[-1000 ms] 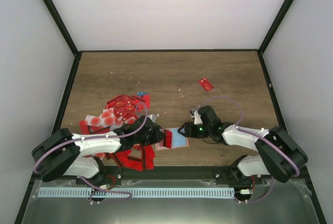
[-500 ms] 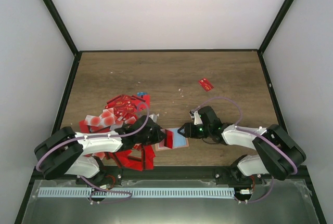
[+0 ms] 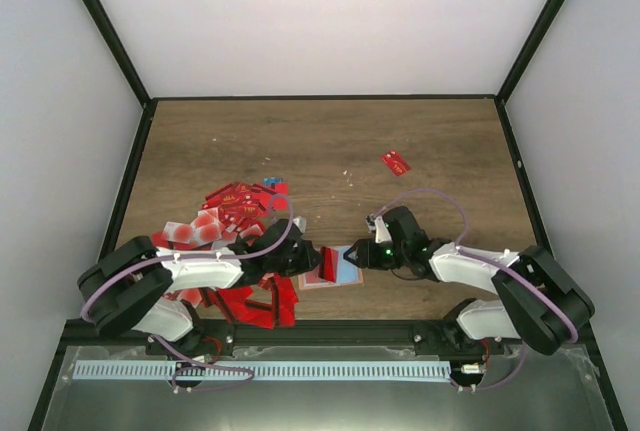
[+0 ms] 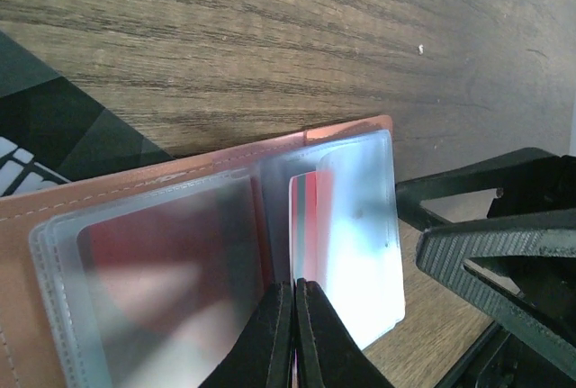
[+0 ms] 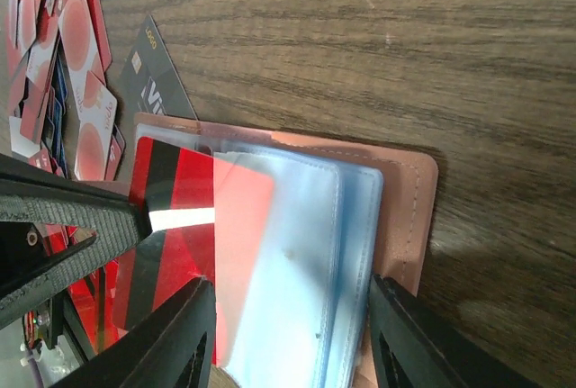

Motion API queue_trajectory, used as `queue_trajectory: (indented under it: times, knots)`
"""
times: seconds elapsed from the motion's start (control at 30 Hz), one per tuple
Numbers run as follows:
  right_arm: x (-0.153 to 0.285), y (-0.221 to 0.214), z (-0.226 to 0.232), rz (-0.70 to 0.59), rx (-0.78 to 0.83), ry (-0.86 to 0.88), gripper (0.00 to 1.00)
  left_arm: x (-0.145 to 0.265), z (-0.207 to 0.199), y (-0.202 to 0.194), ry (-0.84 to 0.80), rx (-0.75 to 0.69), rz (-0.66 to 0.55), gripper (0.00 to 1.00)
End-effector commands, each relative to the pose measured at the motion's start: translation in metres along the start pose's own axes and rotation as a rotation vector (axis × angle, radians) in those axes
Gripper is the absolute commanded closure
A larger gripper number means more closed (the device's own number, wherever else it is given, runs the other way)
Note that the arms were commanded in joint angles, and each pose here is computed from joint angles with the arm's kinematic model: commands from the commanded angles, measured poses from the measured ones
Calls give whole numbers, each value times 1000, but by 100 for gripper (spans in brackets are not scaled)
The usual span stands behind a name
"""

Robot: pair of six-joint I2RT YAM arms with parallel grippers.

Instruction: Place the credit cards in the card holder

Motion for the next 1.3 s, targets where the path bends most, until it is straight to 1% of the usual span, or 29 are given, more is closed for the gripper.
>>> queue_trajectory:
  times: [0.0,0.67,1.27]
  knots:
    - [5,-4,-4,11,3,-26,51,-7,3,3,23,-16,-1,96]
    - [7,-20,0,57,-42,48,52,-17,5,-3,15,-3,35,96]
    - [7,-19,2,53,-53,63,53,-28,2,-16,1,44,79,96]
Point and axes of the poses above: each gripper's point midway between its finger pads, its own x axis back along the fingers, its own z axis along the line the jaws close on, y = z × x, the point moved 2 cm from there along x, back along the fingers, and after that the axes turned 4 degrees about -x, right-handed, at the moved point
